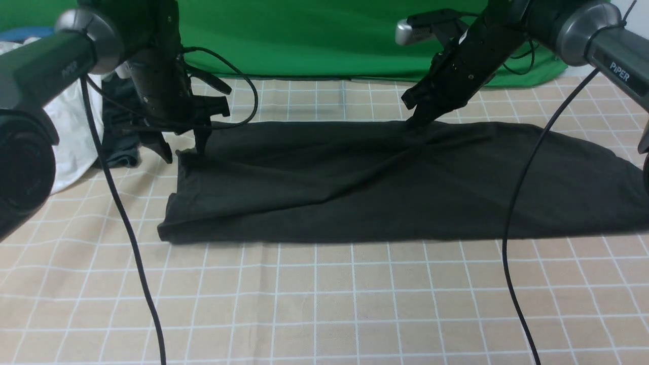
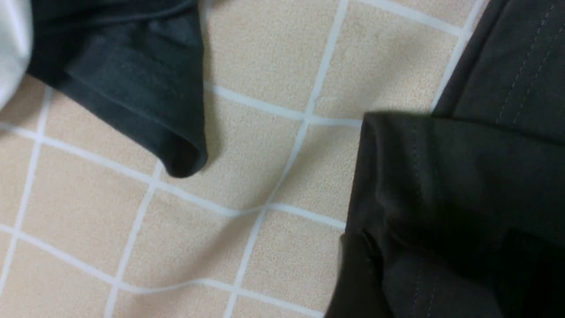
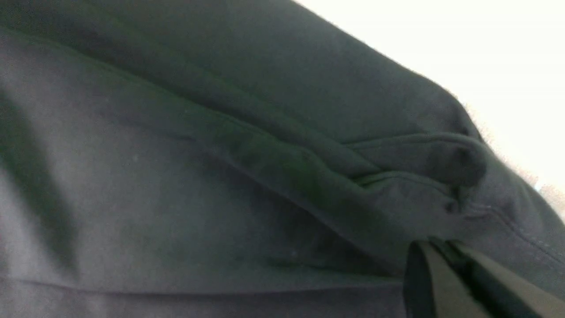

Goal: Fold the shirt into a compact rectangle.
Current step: 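Fold the black garment in half by bringing its near edge over to the far edge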

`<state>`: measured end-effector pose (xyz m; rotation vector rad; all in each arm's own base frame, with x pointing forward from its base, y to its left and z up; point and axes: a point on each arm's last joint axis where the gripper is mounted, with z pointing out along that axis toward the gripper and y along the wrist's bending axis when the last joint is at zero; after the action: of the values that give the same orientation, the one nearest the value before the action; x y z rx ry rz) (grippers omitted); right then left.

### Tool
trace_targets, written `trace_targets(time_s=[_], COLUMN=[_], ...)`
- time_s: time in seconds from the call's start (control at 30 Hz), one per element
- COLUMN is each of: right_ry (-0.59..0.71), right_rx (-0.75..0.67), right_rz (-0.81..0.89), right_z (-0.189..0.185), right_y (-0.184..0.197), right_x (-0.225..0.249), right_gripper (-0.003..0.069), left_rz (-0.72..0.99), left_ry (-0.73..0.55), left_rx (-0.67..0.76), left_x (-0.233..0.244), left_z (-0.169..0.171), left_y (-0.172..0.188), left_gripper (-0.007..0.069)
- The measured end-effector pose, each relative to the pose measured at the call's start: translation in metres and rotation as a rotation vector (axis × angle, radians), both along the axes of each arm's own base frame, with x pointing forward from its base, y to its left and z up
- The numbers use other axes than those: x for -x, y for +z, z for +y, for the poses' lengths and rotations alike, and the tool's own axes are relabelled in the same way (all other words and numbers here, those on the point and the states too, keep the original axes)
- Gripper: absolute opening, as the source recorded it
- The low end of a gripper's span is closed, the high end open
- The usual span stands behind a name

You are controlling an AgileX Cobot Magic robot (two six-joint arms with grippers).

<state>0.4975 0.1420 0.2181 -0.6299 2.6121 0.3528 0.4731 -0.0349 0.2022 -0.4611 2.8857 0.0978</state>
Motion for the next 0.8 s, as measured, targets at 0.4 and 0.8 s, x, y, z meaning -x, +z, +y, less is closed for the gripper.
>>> trace_targets(time_s=[0.4,0.8], right_ry=[0.0,-0.006], right_rx=[0.0,-0.001], right_rz=[0.001,-0.025], right_z=[0.0,0.0], right_y=[0.0,0.001], right_x=[0.0,-0.002], right_gripper=[0.0044,0.0053], left_rz=[0.01,-0.109], left_ry=[-0.045,-0.088], left_rx=[0.014,0.039], left_x=[-0.009,-0.023], left_z=[-0.003,-0.007], left_y=[-0.027,0.027], left_gripper=[0.029,0.0032])
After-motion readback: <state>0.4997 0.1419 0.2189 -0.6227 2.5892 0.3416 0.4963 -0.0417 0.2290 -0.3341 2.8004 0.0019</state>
